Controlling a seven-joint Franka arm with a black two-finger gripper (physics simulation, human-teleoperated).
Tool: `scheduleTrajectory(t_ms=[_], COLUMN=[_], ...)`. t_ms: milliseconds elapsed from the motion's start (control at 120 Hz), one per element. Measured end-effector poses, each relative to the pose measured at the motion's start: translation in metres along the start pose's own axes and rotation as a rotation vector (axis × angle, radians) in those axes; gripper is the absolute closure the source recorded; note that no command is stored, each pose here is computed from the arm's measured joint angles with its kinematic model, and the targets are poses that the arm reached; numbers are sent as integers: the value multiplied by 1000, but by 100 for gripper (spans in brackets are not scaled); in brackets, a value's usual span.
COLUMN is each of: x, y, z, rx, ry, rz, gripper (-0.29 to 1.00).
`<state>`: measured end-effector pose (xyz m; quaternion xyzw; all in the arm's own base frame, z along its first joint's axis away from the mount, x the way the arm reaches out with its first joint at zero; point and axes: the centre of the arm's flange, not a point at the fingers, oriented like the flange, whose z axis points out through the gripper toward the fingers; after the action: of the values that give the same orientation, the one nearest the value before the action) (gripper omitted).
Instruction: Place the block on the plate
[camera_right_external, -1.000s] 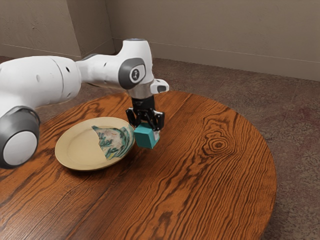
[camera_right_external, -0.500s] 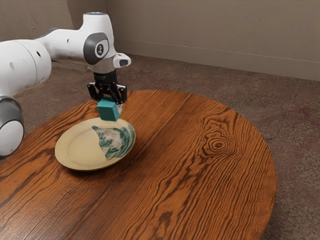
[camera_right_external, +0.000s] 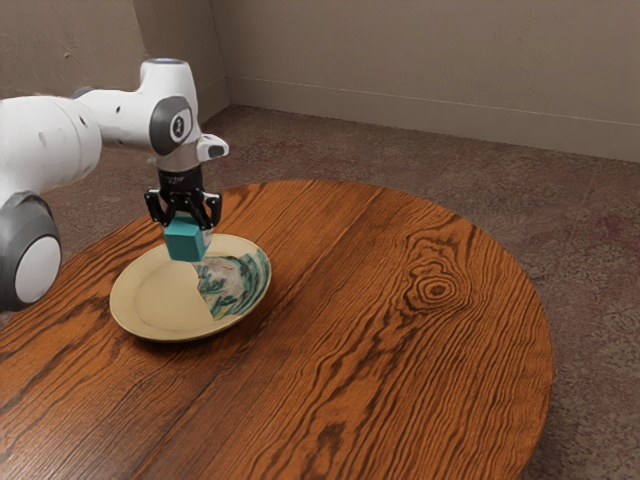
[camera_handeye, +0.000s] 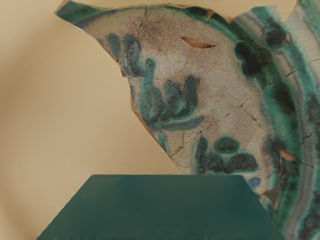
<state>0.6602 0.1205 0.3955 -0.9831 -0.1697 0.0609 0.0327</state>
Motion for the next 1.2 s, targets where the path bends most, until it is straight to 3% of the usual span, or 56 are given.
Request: scheduleTrajectory(t_ms=[417, 758, 1083, 1200], x=[16, 19, -1, -17], y=[-3, -2, -16, 3], z=[82, 80, -18, -63], rx=[-11, -24, -67, -86], ry=[-61, -42, 50, 79], rz=[-22, -14, 10, 73], gripper=[29, 8, 2, 1])
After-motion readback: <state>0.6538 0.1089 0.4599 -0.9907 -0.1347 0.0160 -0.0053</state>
